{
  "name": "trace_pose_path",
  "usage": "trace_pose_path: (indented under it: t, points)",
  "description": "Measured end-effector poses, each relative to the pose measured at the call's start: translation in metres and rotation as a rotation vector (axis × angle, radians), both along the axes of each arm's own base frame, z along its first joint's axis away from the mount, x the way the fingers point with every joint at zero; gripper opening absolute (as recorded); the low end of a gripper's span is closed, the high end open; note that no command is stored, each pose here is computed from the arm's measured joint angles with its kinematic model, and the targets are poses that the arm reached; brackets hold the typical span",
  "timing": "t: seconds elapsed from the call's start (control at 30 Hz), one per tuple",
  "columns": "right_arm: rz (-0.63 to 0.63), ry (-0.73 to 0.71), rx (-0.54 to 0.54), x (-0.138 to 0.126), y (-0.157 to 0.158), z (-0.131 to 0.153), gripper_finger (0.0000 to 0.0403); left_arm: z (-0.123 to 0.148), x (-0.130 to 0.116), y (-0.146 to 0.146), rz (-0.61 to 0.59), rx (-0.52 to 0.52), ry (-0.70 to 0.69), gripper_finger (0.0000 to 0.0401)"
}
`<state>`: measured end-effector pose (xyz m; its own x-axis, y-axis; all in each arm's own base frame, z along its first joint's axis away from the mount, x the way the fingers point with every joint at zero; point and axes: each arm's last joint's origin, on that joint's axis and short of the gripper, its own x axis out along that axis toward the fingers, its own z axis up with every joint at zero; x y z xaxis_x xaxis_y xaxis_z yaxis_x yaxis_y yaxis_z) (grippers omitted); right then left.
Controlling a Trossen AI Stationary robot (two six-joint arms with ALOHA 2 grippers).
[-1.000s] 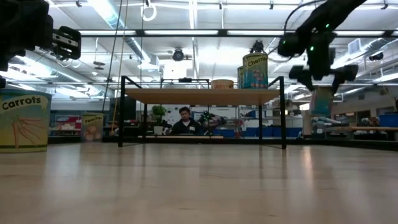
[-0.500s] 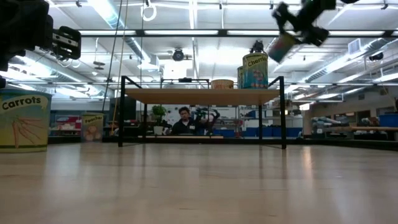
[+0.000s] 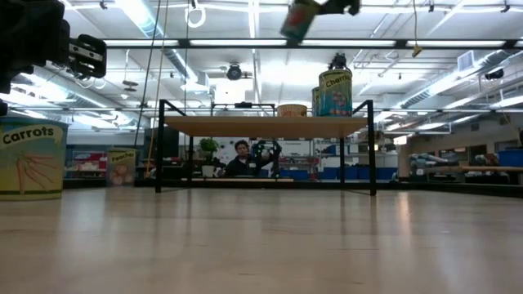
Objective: Pick and place cans onto a shelf
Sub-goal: Put the big blue canned tomatoes on the shelf
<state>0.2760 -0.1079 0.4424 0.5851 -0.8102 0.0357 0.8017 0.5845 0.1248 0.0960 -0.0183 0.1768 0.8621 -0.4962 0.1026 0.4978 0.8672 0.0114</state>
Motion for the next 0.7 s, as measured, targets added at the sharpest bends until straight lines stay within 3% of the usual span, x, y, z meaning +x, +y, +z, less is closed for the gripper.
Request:
trace_pose_path:
  t: [0.23,0.57,0.7]
  points:
    - [0.309,0.272,0.033,0.052,-0.004,-0.005,0.0316,0.0,0.0,0.0,0.0,0.0,0.0,0.0027]
    - [0.697,0.528,0.177,0.103,-0.02,-0.046,0.0316,0.0,0.0,0.0,0.0,0.0,0.001,0.0027]
    - [0.705,0.574,0.224,0.11,-0.028,-0.053,0.0316,0.0,0.0,0.0,0.0,0.0,0.0,0.0027]
